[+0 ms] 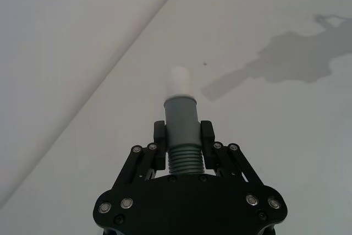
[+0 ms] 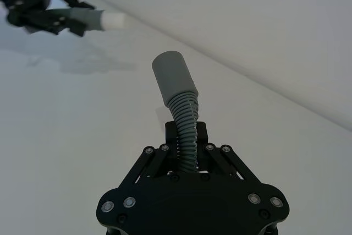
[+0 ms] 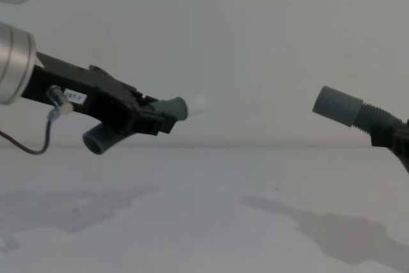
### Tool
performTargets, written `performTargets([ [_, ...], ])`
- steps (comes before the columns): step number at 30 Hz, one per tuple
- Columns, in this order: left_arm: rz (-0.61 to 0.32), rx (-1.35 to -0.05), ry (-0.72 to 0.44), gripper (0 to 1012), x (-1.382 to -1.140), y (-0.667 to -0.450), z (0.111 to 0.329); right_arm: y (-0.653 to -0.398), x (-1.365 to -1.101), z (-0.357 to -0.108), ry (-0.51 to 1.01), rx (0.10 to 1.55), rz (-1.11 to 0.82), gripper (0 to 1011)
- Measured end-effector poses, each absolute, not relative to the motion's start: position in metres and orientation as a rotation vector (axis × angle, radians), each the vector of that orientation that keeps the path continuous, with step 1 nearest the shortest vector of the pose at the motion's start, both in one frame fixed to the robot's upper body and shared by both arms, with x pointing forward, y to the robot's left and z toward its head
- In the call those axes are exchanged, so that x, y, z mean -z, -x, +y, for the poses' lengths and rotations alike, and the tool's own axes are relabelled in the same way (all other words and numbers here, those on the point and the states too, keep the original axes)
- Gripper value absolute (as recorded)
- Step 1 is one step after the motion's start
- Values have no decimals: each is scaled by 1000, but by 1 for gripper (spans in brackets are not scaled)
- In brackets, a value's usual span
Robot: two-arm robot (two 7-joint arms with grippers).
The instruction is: Use both hands to pick up one end of the pipe from the table, align the ends, and insert them.
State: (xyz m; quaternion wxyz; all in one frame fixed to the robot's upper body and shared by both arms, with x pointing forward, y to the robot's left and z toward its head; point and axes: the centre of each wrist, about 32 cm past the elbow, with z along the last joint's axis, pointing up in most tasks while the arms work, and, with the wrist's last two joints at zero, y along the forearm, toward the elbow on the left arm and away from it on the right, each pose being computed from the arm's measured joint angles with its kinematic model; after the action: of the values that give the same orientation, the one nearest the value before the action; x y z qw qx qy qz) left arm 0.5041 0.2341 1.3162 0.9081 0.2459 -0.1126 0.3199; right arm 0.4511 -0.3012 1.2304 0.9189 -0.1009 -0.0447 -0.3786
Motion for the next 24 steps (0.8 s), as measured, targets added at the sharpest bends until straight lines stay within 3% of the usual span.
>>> performTargets([
  [24,-288,-412,-498,360,-1331,-518,262,-458,-1245,-329,240,400,-160,176],
])
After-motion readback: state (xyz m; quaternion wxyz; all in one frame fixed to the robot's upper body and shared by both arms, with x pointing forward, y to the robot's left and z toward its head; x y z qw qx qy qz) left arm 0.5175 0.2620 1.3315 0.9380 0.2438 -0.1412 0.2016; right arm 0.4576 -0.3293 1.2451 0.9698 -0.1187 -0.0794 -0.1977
